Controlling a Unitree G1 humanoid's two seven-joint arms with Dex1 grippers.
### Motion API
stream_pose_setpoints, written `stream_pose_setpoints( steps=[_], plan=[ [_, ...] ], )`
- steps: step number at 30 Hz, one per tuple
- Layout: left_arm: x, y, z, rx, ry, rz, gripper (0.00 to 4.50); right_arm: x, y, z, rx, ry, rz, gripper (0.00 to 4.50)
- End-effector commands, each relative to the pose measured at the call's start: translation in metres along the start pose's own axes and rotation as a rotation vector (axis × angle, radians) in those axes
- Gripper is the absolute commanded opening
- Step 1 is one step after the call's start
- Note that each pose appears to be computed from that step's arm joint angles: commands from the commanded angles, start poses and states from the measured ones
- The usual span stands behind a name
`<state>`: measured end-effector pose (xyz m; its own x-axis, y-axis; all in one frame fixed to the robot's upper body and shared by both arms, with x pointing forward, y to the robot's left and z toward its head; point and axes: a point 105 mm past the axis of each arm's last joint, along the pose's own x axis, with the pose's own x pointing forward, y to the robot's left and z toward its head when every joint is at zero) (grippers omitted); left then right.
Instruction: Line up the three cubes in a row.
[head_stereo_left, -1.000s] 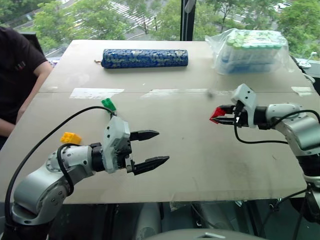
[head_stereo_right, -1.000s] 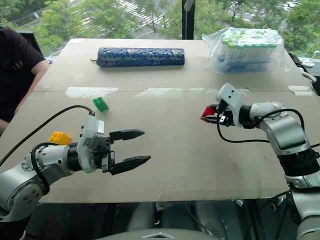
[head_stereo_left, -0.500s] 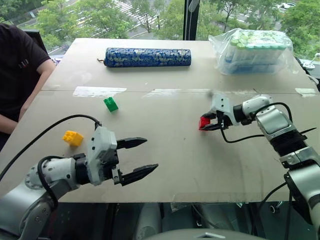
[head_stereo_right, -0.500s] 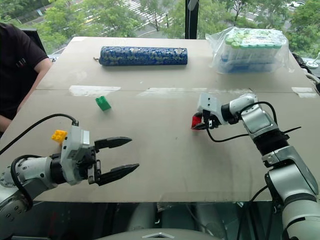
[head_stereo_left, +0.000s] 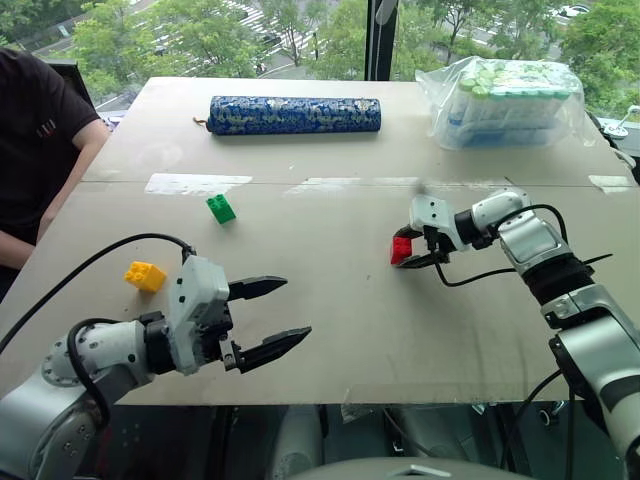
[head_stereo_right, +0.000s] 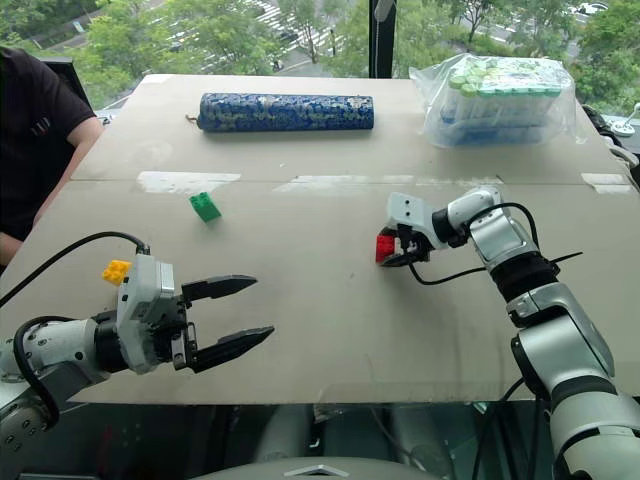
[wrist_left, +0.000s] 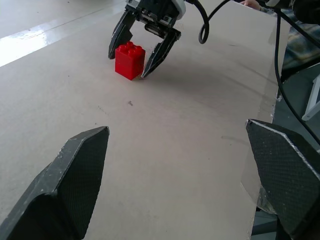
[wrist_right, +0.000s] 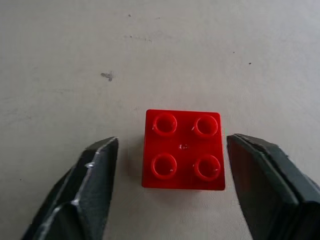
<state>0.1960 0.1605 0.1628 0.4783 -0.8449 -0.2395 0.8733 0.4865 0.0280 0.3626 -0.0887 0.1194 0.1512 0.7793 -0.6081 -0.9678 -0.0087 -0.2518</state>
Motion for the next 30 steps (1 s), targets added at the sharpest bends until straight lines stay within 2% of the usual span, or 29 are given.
stream_pose_setpoints(
  steps=[1, 5, 8, 11, 15, 20, 24, 30],
  plan=[
    [-0.004, -0.003, 0.011, 0.051, -0.032, 0.017, 4.5, -0.013, -0.007, 0.014, -0.06, -0.041, -0.039, 4.48],
    [-0.01, 0.015, 0.01, -0.007, -0.085, 0.163, 4.5, -0.027, -0.004, 0.027, -0.066, -0.115, -0.066, 4.48],
    [-0.028, 0.078, 0.0, -0.03, -0.074, 0.628, 4.5, -0.054, 0.007, 0.053, -0.058, -0.324, -0.13, 4.48],
    [-0.036, 0.11, -0.001, -0.095, -0.102, 0.859, 4.5, -0.074, 0.019, 0.074, -0.06, -0.497, -0.242, 4.48],
    [-0.031, 0.139, -0.005, -0.167, -0.088, 1.089, 4.5, -0.088, 0.046, 0.094, -0.01, -0.625, -0.322, 4.48],
    [-0.014, 0.161, -0.005, -0.211, -0.079, 1.182, 4.5, -0.088, 0.071, 0.1, -0.005, -0.618, -0.364, 4.48],
    [-0.005, 0.184, -0.004, -0.2, -0.045, 1.258, 4.5, -0.088, 0.078, 0.095, 0.019, -0.592, -0.394, 4.48],
    [0.019, 0.216, -0.002, -0.248, -0.064, 1.301, 4.5, -0.098, 0.079, 0.094, 0.021, -0.586, -0.442, 4.48]
  ],
)
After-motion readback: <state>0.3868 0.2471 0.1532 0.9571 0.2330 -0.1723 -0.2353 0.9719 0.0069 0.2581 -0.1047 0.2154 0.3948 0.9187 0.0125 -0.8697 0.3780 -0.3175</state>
